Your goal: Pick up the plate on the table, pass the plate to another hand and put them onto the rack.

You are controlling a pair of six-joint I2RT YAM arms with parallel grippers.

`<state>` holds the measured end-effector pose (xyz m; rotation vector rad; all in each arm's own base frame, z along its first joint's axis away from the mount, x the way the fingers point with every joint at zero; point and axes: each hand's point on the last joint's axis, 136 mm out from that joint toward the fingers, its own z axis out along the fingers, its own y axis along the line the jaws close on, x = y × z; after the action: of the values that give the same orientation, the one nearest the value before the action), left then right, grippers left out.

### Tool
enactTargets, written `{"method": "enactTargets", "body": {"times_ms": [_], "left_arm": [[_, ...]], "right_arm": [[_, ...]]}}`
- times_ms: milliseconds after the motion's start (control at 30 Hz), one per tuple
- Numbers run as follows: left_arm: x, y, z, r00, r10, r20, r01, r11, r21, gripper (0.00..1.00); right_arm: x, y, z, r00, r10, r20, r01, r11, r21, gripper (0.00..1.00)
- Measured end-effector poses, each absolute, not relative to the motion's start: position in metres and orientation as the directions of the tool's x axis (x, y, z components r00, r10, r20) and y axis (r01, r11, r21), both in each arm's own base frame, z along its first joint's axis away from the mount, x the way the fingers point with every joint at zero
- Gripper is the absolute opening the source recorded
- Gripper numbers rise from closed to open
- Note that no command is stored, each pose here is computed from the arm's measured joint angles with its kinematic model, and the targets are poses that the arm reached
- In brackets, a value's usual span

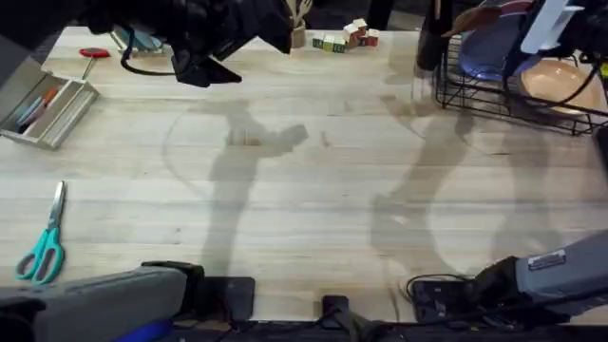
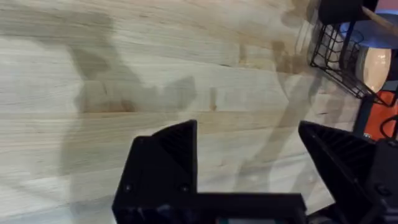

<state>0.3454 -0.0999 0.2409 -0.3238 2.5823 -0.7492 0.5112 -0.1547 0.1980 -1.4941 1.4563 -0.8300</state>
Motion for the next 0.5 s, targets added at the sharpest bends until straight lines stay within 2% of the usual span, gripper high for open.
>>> {"method": "enactTargets", "body": {"times_ms": [100, 300, 500], "left_arm": [[0.3454, -0.0999, 0.2410, -0.880, -0.334, -0.337, -0.101, 0.827, -0.554, 0.994], [0.3453, -0.0998, 0.2409, -0.880, -0.334, -0.337, -0.102, 0.827, -0.553, 0.994], [0.3453, -0.0999, 0.2409, -0.880, -0.334, -0.337, -0.101, 0.827, -0.554, 0.994]], "right_arm": [[0.5111, -0.1543, 0.1977, 0.099, -0.989, -0.106, -0.413, 0.056, -0.909, 0.126], [0.5110, -0.1550, 0.1981, 0.099, -0.990, -0.104, -0.411, 0.055, -0.910, 0.228], [0.5080, -0.1628, 0.1995, 0.087, -0.991, -0.106, -0.407, 0.062, -0.911, 0.271]]}}
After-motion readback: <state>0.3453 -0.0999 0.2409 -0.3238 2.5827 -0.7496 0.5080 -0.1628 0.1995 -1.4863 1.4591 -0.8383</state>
